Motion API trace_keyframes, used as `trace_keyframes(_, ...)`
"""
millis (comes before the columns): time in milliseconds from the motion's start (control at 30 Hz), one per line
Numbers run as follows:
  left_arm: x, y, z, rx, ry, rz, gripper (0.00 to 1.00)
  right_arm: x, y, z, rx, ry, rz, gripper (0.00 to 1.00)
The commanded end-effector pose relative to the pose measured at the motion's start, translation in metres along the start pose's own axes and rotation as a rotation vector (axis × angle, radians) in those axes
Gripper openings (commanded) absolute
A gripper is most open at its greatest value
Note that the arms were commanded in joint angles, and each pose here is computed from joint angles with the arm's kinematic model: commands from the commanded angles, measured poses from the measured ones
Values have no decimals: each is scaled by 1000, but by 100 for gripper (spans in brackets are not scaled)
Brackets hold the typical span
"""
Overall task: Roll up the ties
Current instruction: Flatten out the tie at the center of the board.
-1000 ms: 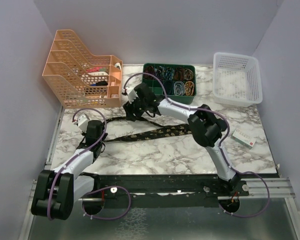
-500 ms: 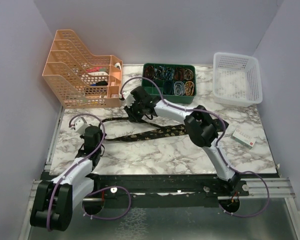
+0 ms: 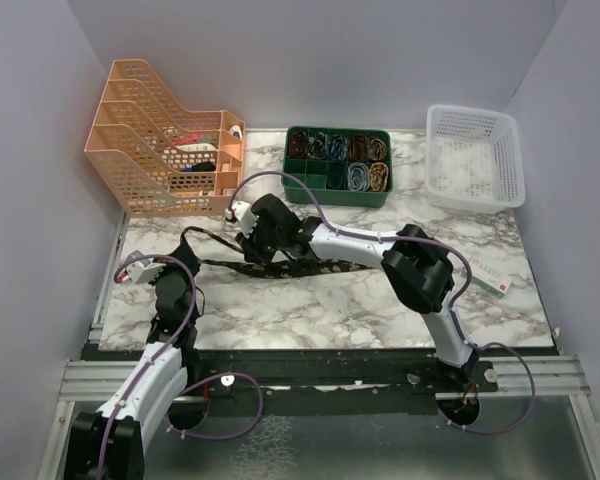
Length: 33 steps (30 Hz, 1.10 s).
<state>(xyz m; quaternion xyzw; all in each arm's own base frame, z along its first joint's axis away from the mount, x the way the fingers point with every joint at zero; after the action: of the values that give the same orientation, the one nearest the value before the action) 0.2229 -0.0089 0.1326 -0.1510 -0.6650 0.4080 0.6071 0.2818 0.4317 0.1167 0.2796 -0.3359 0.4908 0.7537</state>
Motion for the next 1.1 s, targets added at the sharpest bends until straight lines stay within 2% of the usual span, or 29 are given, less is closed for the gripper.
trace_keyframes(0, -11, 24, 8, 37, -9, 37, 3, -11, 0, -4, -71, -3, 21, 27)
trace_keyframes(167, -7, 23, 7, 40, -34, 67, 16, -24, 8, -4, -26, 7, -10, 34)
trace_keyframes(200, -6, 22, 7, 40, -45, 80, 21, -25, 11, -5, -2, 15, -20, 34)
trace_keyframes(267, -1, 19, 7, 34, -72, 97, 23, -26, 14, -4, 8, 16, -49, 34)
trace_keyframes(333, 5, 16, 7, 25, -103, 109, 29, -28, 18, -2, 28, -10, -63, 34)
trace_keyframes(400, 9, 12, 8, 0, -117, 101, 44, -33, 21, -2, 43, -5, -94, 34)
trace_keyframes(433, 11, 10, 9, -15, -121, 97, 64, -35, 23, -2, 46, 0, -102, 34)
trace_keyframes(467, 13, 6, 9, -33, -124, 95, 75, -36, 25, -2, 48, 4, -107, 34)
trace_keyframes(567, 23, -7, 8, -54, -121, 45, 77, -41, 30, -2, 67, 16, -107, 34)
trace_keyframes(633, 28, -2, 9, 99, -68, -25, 77, -41, 34, 0, 75, -4, -104, 34)
trace_keyframes(767, 46, -5, 17, 224, -18, -155, 76, -43, 40, 5, 20, -37, -76, 29)
trace_keyframes(867, 46, -5, 24, 303, 64, -144, 70, -42, 47, 9, -28, -72, -24, 22)
trace_keyframes(1067, 25, 4, 25, 403, 208, -151, 68, -43, 61, 22, -93, -168, 87, 13)
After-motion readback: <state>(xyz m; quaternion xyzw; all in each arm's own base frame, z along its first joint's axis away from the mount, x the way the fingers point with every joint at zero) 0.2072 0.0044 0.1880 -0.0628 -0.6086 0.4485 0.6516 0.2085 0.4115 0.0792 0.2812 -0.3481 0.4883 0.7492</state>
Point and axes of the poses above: each gripper's point midway between its finger pads, its own z axis back along the fingers, its own y axis along the line the jaws close on, x = y × z, the point moved 7 cm from there along z, back along the fingers
